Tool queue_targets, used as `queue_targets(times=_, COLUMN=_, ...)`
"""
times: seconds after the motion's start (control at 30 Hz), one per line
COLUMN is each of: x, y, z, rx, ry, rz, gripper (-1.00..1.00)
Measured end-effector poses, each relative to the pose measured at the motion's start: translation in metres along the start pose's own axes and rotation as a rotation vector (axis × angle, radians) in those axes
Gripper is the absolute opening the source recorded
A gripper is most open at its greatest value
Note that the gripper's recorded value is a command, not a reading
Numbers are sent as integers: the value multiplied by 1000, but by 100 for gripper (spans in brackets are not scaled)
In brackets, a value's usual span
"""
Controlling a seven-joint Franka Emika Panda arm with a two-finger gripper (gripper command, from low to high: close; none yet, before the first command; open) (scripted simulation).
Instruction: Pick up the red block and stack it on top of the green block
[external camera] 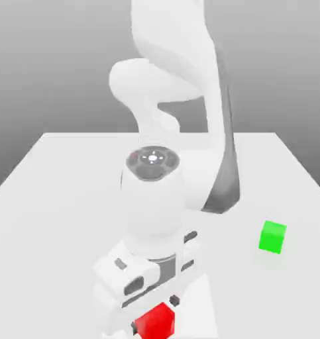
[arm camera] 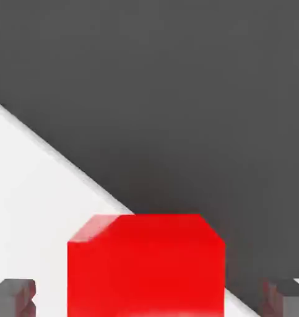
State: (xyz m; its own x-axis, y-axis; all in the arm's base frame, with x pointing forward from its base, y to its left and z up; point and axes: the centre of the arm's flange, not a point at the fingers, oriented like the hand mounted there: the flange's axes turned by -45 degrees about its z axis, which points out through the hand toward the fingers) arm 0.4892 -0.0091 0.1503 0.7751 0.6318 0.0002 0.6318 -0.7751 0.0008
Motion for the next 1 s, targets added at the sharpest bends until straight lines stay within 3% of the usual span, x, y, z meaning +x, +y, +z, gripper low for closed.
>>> queue_targets(times=0.17, x=0, y=0, z=1, rx=1, ry=-1, rz=0, gripper=-100)
queue_targets(times=0.33, x=3, y=-9, z=-54, rx=5, ry=0, rz=-15, gripper=-100)
queue_targets(times=0.47, x=32, y=-116, z=-71, rx=34, ry=9, rz=-207, gripper=-100)
queue_targets(times=0.53, x=43, y=-203, z=-79, rx=42, ry=8, rz=-383, gripper=-100)
queue_targets(times=0.7, x=1, y=-344, z=-95, rx=17, ry=1, rz=-684, gripper=-100)
queue_targets(times=0.93, x=-15, y=-370, z=-42, rx=0, ry=-1, rz=-752, gripper=-100)
queue_targets(times=0.97, x=-16, y=-370, z=-34, rx=0, ry=-1, rz=-750, gripper=100)
queue_targets(times=1.0, x=-16, y=-370, z=-34, rx=0, ry=-1, rz=-750, gripper=100)
